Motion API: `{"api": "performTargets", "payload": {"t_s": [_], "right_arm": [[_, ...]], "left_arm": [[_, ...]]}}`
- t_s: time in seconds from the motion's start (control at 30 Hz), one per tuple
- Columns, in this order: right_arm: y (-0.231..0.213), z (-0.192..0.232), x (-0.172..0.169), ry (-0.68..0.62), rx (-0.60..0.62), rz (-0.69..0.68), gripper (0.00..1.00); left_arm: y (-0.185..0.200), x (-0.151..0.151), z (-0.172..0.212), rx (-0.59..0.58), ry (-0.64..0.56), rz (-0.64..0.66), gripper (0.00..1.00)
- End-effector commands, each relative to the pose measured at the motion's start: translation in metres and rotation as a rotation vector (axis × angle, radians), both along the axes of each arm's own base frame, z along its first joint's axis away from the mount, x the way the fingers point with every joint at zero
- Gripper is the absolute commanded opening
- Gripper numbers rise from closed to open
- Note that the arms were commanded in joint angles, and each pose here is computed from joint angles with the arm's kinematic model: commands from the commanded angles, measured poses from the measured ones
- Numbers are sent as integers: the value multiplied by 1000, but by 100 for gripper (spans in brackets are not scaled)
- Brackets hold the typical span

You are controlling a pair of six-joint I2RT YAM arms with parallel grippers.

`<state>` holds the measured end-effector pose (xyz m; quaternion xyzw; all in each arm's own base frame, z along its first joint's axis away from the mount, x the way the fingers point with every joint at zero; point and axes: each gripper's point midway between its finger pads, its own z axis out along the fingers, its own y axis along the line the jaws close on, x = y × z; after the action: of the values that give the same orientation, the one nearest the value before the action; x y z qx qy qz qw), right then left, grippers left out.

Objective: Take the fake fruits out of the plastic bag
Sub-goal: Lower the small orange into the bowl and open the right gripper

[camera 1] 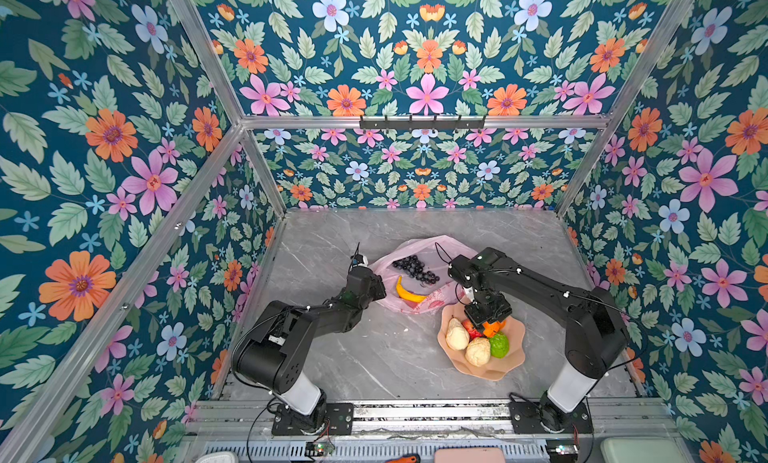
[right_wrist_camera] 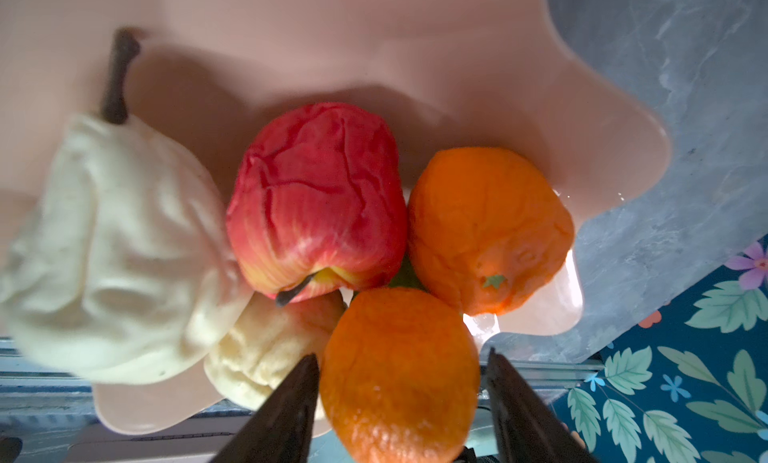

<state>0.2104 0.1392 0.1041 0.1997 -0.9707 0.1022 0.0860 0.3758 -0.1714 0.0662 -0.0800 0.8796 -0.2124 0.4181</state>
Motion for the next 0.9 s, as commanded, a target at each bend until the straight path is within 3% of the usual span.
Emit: {"api": "performTargets", "payload": {"t_s": [0.0, 0.5, 0.7, 0.87], "right_arm": [[0, 2, 1, -9, -6, 15, 69], [6, 12, 6, -59, -15, 39, 81], [10, 29, 18, -141, 9, 32, 81], [20, 50, 31, -253, 96, 16, 80]], "left_arm": [[-2, 2, 2, -2, -7, -5, 0], [-4, 3, 3, 7, -9, -13, 0], [0, 4, 3, 90, 6, 9, 0], [13, 5, 9, 137, -10, 54, 0]]}}
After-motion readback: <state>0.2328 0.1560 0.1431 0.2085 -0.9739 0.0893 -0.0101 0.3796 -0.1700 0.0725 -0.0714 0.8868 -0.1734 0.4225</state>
